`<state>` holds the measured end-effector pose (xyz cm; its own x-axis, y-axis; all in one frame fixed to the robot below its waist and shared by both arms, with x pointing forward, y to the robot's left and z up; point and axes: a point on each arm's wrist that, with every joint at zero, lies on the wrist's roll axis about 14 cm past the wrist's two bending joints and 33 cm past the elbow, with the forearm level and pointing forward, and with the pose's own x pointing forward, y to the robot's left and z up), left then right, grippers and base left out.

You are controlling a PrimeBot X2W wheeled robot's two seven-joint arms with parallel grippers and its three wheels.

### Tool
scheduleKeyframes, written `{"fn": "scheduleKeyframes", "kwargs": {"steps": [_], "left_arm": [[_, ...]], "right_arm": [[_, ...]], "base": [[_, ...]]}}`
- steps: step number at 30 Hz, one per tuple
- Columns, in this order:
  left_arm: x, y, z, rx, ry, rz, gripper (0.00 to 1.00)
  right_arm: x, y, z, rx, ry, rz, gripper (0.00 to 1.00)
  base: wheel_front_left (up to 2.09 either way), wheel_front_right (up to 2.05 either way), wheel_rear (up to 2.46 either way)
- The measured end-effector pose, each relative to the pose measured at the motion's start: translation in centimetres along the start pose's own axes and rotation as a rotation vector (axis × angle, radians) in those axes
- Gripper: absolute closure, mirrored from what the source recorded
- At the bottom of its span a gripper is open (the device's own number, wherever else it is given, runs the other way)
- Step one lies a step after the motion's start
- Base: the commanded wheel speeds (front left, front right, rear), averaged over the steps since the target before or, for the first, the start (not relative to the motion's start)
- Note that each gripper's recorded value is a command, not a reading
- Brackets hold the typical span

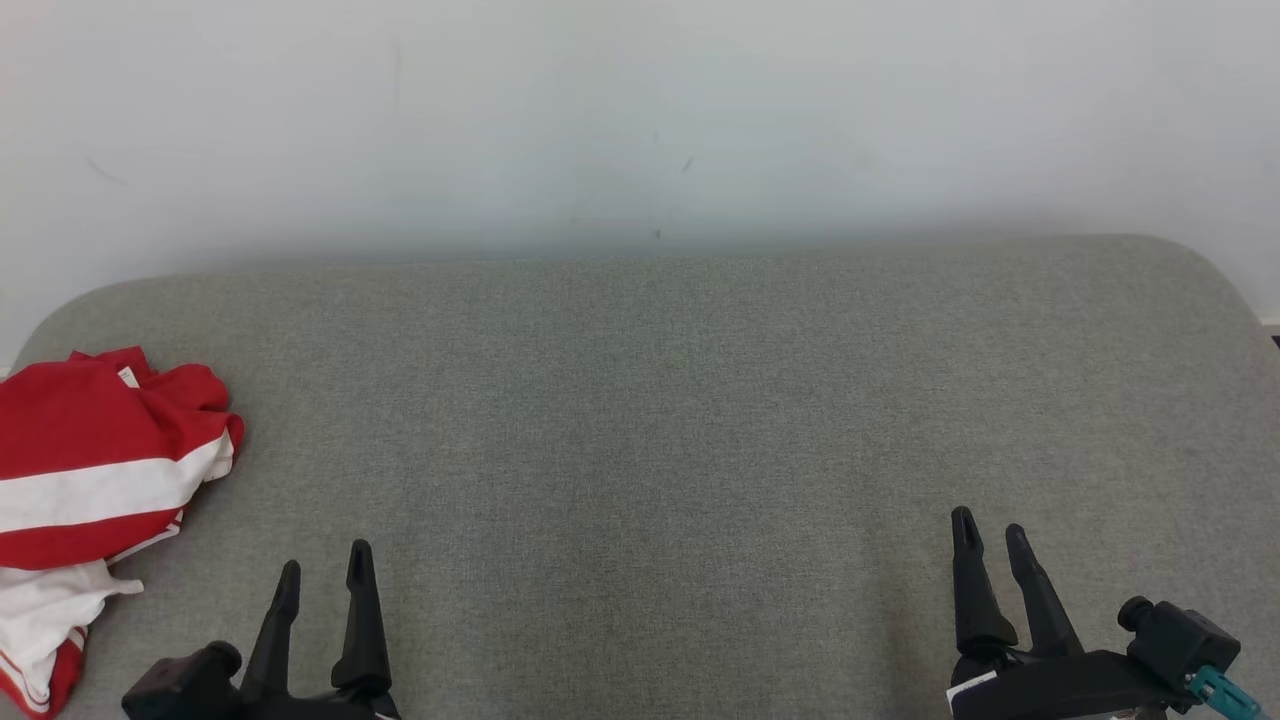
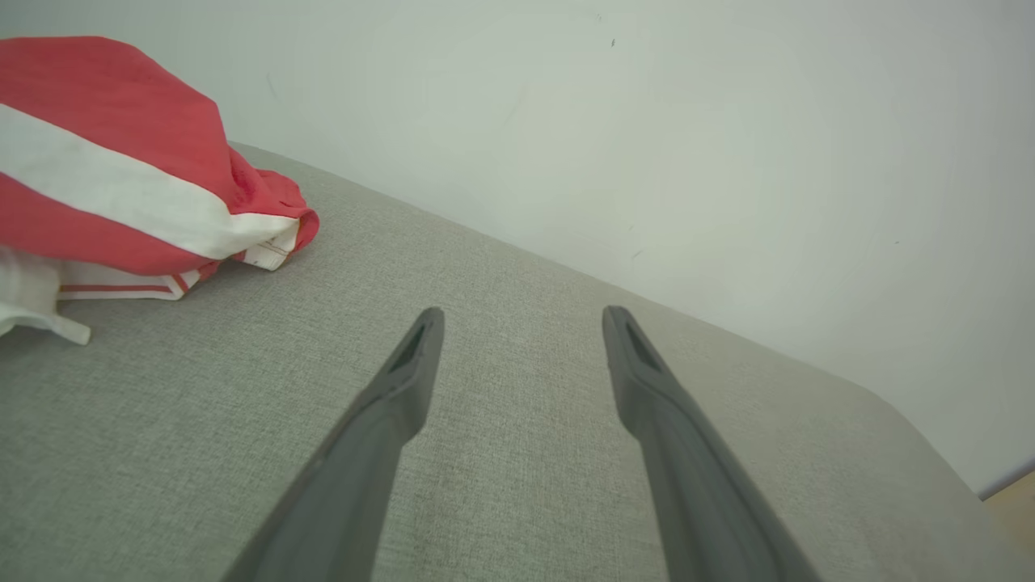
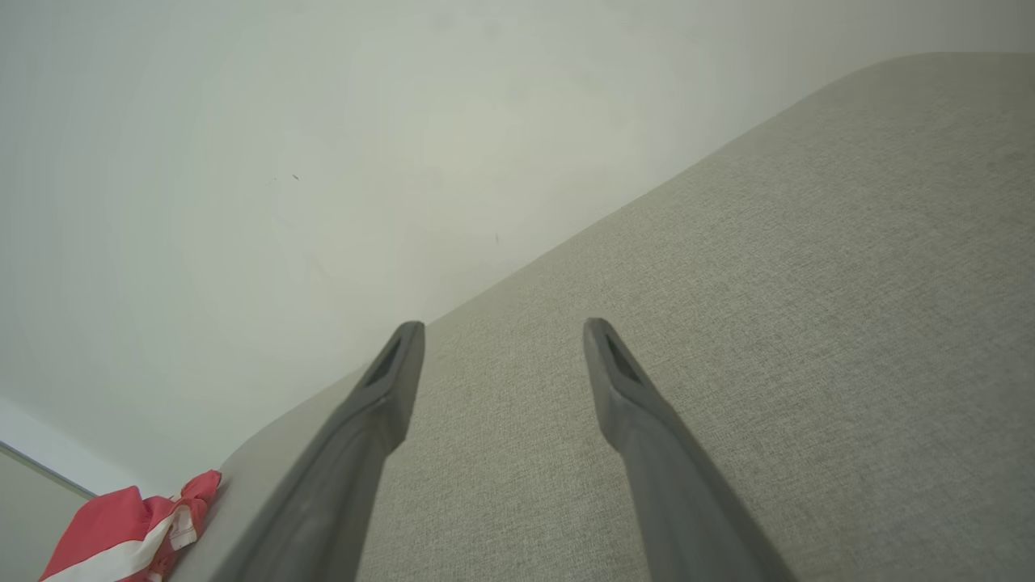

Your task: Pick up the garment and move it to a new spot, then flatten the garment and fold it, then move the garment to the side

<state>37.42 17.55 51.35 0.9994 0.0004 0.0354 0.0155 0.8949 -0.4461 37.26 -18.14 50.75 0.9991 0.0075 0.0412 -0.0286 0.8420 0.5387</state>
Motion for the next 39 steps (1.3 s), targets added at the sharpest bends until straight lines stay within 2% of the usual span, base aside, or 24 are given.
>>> {"fn": "scheduleKeyframes", "kwargs": {"steps": [21, 31, 39], "left_arm": [[-0.8, 0.7, -0.2, 0.229, -0.013, 0.000, 0.00], [-1.0, 1.7, 0.9, 0.295, -0.047, 0.008, 0.00], [-1.6, 2.0, -0.6, 0.390, -0.003, -0.004, 0.00]], "right_arm": [[-0.4, 0.6, 0.3, -0.239, -0.024, 0.042, 0.00], [-0.7, 0.3, -0.3, -0.312, -0.009, 0.043, 0.00], [-0.9, -0.1, -0.9, -0.389, 0.010, 0.044, 0.00]], "base": [[0.00, 0.00, 0.00], [0.00, 0.00, 0.00], [0.00, 0.00, 0.00]]}}
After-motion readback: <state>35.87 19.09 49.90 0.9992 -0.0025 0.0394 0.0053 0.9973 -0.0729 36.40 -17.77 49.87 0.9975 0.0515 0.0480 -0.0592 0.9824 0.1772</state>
